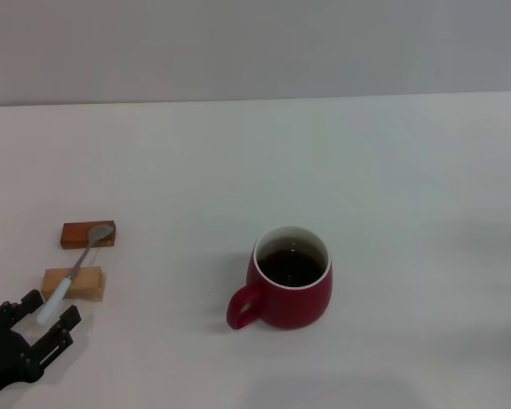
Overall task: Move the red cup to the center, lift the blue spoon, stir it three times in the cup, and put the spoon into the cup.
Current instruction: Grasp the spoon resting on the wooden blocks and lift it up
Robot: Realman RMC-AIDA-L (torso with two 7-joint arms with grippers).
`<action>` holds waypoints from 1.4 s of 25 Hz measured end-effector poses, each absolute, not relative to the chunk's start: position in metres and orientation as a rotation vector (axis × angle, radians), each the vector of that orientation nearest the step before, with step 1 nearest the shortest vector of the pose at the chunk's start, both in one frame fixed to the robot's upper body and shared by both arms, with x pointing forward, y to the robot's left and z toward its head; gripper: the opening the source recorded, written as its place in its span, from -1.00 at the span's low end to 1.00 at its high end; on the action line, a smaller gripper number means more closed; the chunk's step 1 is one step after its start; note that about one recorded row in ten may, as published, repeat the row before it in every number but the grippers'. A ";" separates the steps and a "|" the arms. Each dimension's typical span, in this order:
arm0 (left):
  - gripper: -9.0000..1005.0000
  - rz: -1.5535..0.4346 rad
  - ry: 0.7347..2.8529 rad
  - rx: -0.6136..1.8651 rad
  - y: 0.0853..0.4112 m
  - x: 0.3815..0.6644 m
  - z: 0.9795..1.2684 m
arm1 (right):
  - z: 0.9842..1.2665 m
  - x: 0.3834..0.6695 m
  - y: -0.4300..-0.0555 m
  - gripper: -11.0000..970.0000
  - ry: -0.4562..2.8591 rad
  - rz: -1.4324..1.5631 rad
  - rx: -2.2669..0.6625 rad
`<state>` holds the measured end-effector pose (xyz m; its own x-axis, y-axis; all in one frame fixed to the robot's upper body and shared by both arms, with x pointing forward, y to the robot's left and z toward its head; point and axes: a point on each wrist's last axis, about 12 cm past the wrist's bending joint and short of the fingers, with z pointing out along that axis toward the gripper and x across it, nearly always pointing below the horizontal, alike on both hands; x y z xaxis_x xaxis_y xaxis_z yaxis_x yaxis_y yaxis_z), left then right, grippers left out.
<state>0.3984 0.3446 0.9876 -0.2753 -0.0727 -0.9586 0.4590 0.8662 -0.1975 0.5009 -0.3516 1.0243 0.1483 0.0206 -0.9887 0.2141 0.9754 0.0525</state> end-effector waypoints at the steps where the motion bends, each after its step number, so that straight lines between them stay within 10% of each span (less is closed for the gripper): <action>1: 0.35 -0.524 1.783 0.292 0.344 0.398 0.987 | 1.024 0.501 -0.352 -0.98 1.418 -0.140 0.197; 35: -0.14 -0.517 1.787 0.279 0.345 0.394 0.985 | 1.023 0.499 -0.353 -0.98 1.424 -0.143 0.196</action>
